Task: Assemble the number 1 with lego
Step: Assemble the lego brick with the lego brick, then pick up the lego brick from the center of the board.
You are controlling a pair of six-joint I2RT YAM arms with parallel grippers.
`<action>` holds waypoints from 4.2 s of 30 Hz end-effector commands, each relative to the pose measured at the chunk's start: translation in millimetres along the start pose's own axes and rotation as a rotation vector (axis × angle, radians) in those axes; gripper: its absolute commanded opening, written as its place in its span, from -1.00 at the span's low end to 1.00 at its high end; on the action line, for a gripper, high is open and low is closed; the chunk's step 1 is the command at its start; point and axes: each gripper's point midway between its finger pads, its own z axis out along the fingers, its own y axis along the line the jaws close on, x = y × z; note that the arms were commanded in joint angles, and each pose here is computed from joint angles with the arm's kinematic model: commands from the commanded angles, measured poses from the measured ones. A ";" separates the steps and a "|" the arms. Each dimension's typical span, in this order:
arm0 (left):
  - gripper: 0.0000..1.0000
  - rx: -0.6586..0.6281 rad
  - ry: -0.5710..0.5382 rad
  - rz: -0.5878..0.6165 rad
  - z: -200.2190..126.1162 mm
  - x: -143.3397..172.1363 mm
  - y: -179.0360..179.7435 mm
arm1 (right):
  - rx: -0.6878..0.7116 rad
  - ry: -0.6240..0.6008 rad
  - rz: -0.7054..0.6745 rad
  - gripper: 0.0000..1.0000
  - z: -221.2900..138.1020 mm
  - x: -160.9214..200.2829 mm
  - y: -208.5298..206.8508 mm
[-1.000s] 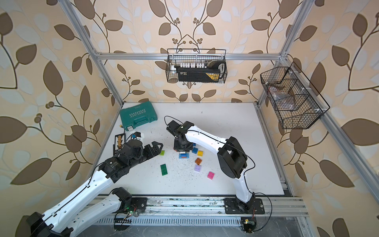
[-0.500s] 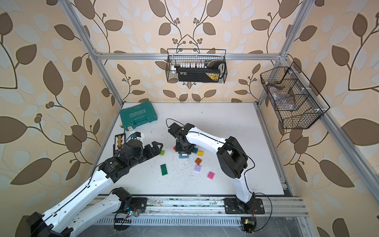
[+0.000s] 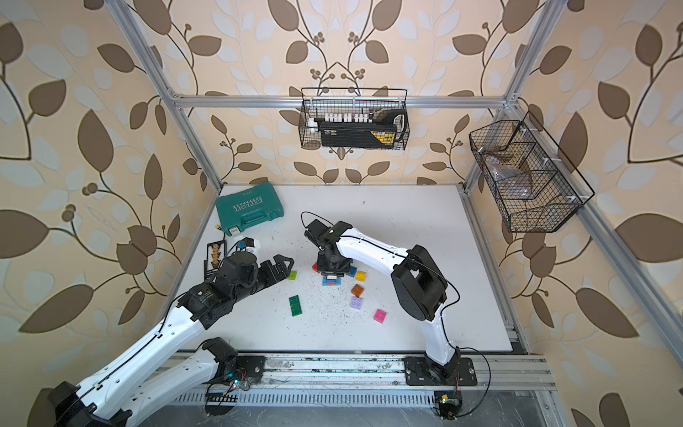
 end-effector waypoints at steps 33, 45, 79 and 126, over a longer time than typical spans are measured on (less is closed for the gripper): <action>0.98 0.002 -0.014 0.002 1.9 -6.4 -0.9 | 0.282 0.247 -0.127 -1.00 92.8 25.2 -48.5; 0.98 0.003 -0.019 -0.001 0.6 -7.8 -0.2 | 0.351 0.286 -0.120 -1.00 126.0 37.2 -60.9; 0.98 0.016 -0.003 -0.013 -0.7 -2.9 1.5 | 0.086 -0.080 0.017 0.32 -56.7 -0.1 -13.8; 0.98 -0.150 0.145 -0.156 0.5 31.1 35.8 | 0.118 -0.116 0.249 0.28 39.1 0.5 -136.7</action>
